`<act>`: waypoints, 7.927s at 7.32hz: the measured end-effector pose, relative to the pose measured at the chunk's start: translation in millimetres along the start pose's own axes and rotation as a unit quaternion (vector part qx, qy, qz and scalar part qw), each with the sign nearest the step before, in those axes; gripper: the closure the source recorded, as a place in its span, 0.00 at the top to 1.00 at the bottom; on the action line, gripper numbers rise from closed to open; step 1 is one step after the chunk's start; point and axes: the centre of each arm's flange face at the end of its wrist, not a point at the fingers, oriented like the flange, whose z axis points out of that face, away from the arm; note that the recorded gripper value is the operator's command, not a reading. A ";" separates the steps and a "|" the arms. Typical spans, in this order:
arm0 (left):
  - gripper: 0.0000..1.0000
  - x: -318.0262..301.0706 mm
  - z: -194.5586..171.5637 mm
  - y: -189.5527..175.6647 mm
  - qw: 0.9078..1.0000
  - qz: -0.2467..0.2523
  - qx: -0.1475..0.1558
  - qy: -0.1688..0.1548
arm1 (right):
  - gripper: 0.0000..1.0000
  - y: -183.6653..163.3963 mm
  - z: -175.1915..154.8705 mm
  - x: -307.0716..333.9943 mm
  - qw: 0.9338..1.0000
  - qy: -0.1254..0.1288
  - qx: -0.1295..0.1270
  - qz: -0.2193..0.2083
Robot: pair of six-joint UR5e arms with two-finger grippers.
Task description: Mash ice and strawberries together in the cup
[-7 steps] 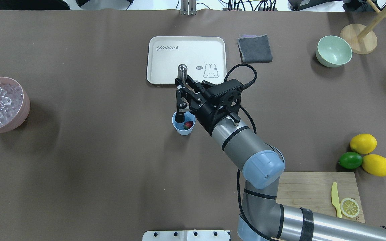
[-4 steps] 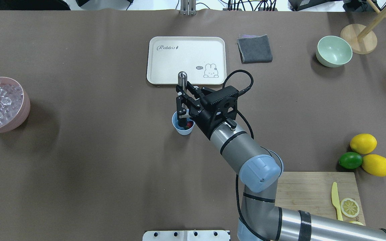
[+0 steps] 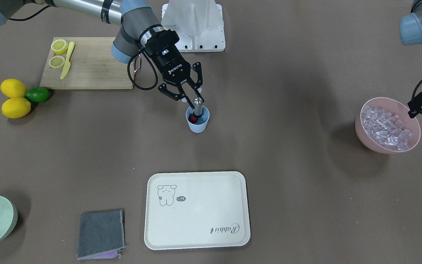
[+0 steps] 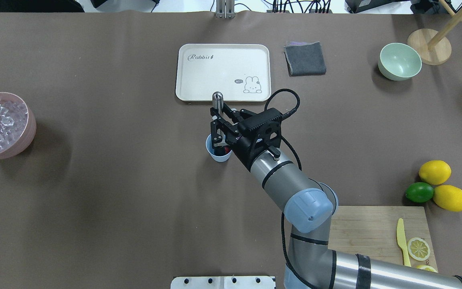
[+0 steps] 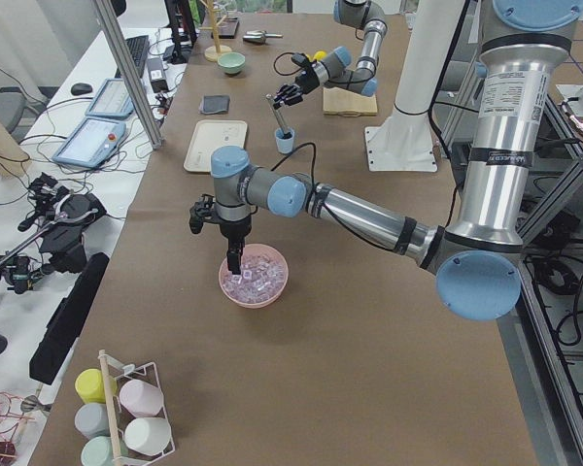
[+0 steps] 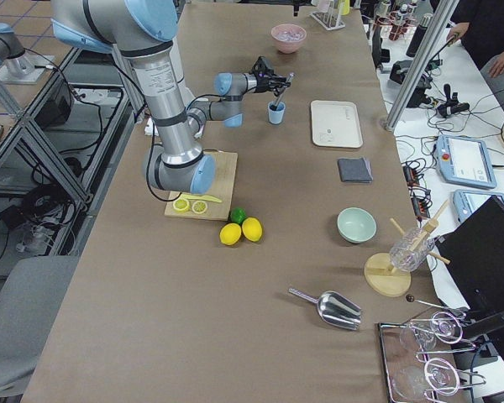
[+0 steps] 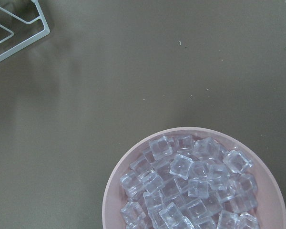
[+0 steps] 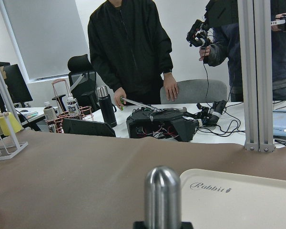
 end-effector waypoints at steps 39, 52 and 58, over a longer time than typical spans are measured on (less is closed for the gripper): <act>0.98 16.6 -27.5 6.4 1.000 0.012 0.025 0.011 | 1.00 -17.6 5.9 473.0 0.771 0.225 -0.586 0.103; 0.98 -123.7 -15.3 -75.0 0.998 0.007 -0.010 0.065 | 1.00 -158.8 -267.4 680.6 0.800 0.205 -0.553 0.105; 0.98 -214.2 -4.4 -75.8 0.996 -0.039 -0.022 0.083 | 1.00 -162.0 -292.5 674.3 0.804 0.213 -0.546 0.099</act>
